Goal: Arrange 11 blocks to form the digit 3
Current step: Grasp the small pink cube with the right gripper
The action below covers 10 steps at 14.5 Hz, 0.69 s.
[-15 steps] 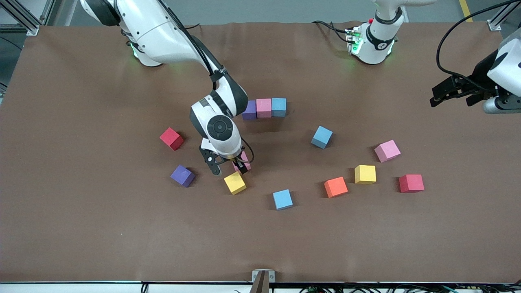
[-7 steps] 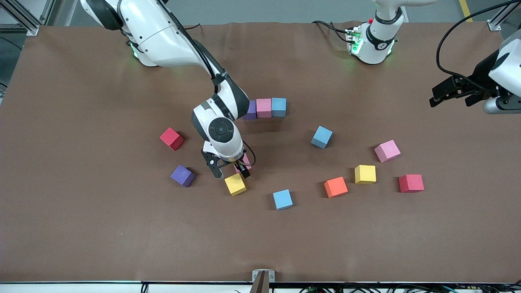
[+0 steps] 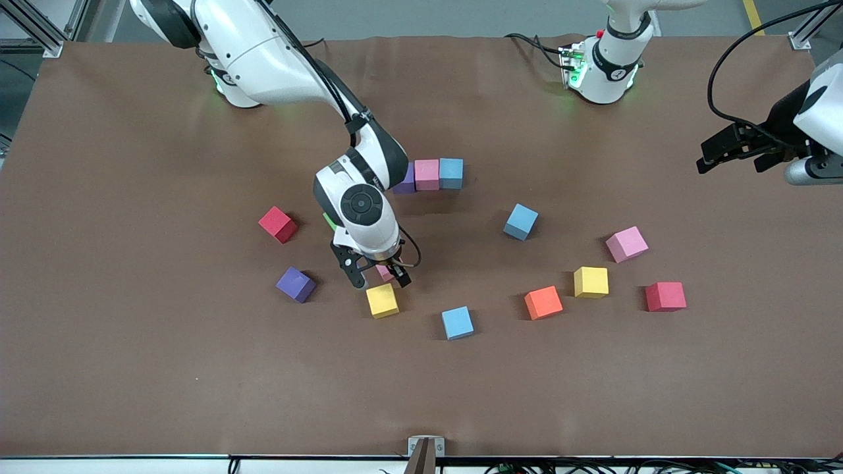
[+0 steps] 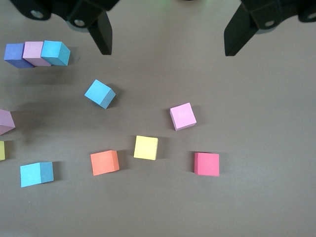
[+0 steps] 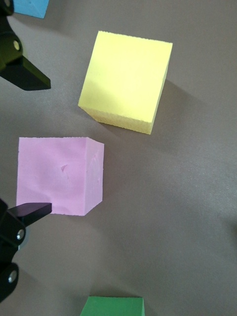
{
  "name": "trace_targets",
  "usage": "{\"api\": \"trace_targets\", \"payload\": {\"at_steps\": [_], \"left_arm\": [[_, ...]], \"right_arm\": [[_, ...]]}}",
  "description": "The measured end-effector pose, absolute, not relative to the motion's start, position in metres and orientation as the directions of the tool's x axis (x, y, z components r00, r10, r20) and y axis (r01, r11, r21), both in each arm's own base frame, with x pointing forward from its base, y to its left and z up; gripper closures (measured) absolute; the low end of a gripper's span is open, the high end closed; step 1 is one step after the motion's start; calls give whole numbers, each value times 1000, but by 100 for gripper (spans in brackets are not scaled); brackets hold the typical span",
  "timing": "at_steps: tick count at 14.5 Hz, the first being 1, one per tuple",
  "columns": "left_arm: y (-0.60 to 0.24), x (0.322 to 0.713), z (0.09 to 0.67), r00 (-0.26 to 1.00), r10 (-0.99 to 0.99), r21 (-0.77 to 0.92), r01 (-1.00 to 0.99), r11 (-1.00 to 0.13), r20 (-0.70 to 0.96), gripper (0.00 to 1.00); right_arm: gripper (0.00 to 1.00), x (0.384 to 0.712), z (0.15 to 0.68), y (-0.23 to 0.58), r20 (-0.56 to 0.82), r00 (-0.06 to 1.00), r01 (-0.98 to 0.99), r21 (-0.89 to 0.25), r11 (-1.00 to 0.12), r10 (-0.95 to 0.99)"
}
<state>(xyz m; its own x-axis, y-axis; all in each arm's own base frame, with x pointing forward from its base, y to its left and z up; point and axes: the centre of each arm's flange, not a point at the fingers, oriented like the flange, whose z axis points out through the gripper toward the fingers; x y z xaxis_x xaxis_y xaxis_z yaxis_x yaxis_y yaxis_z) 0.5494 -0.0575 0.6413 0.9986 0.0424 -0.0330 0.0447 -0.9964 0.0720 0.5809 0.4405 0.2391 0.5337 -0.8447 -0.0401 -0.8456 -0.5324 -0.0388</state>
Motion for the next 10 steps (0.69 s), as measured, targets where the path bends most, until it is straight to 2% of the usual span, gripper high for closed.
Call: {"api": "trace_targets", "payload": {"at_steps": [4,10], "left_arm": [[-57,550,641,998,43,72,46,-996,-33,0],[-57,550,641,998,44,72,46,-996,-34,0]], "right_arm": [[0,582,235,437,-37,533,-846,-22,-532,-845],[0,580,227,427,-34,587,-808,33,-588,-809]]}}
